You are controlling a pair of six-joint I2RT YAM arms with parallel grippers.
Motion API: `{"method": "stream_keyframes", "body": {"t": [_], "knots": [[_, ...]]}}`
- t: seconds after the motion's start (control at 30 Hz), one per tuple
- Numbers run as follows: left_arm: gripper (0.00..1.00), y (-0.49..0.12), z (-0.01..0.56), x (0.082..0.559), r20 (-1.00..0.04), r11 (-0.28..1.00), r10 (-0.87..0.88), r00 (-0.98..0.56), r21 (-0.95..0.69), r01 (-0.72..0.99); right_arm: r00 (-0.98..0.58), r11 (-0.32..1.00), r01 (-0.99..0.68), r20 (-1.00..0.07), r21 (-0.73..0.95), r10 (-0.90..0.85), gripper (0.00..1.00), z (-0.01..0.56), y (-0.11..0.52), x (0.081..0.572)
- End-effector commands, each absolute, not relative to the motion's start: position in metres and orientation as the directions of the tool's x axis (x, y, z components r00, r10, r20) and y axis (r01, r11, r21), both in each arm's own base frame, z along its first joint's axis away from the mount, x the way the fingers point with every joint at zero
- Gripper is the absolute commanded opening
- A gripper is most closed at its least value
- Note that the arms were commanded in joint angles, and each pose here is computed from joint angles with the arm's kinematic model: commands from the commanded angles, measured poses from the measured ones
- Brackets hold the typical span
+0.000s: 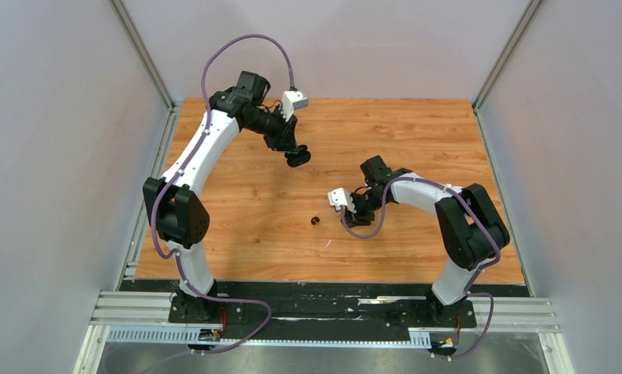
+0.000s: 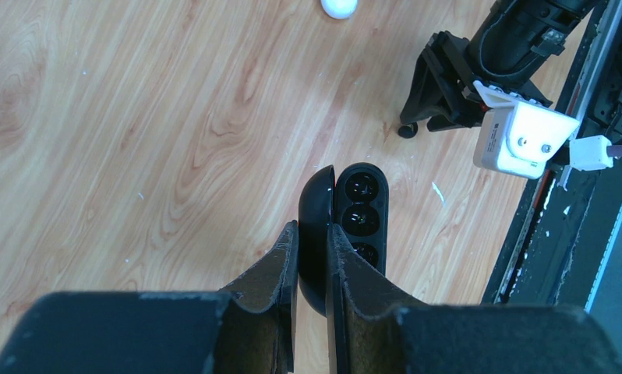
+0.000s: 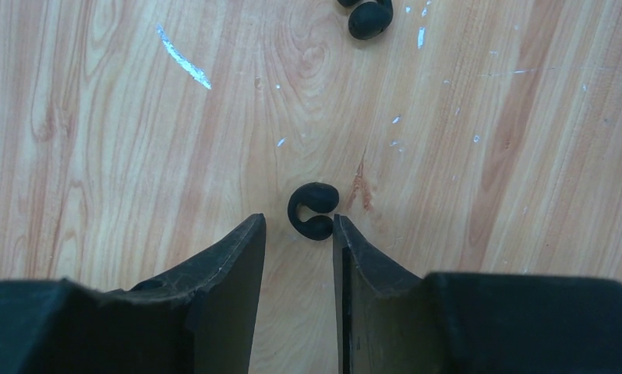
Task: Insert the wireless bluetooth earbuds into the charging case
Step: Adjust the right earbud at the center of the board.
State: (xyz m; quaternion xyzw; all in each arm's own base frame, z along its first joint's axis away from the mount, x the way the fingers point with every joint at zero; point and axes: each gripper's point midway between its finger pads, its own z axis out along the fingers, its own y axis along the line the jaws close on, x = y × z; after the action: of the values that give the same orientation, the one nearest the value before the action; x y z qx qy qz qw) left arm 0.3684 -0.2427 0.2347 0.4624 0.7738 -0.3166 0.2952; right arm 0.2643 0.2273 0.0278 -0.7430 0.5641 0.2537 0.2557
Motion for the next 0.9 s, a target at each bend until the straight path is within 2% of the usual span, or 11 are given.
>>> {"method": "stream_keyframes", "body": {"t": [0.0,0.57,0.87], "knots": [[0.0,-0.244,0.25,0.365,-0.774,0.367,0.503,-0.384,-0.211,0.906,0.266,-0.268,-0.958,-0.686,-0.107,-0.677,0.36,0.034,0.239,0.267],[0.0,-0.245,0.247,0.366,-0.769,0.371,0.499,-0.399,-0.226,0.901,0.213,-0.216,-0.973,-0.682,-0.082,-0.7,0.34,0.033,0.246,0.281],[0.0,-0.245,0.247,0.365,-0.769,0.37,0.498,-0.401,-0.23,0.9,0.261,-0.236,-0.963,-0.685,-0.133,-0.68,0.36,0.046,0.246,0.281]]}}
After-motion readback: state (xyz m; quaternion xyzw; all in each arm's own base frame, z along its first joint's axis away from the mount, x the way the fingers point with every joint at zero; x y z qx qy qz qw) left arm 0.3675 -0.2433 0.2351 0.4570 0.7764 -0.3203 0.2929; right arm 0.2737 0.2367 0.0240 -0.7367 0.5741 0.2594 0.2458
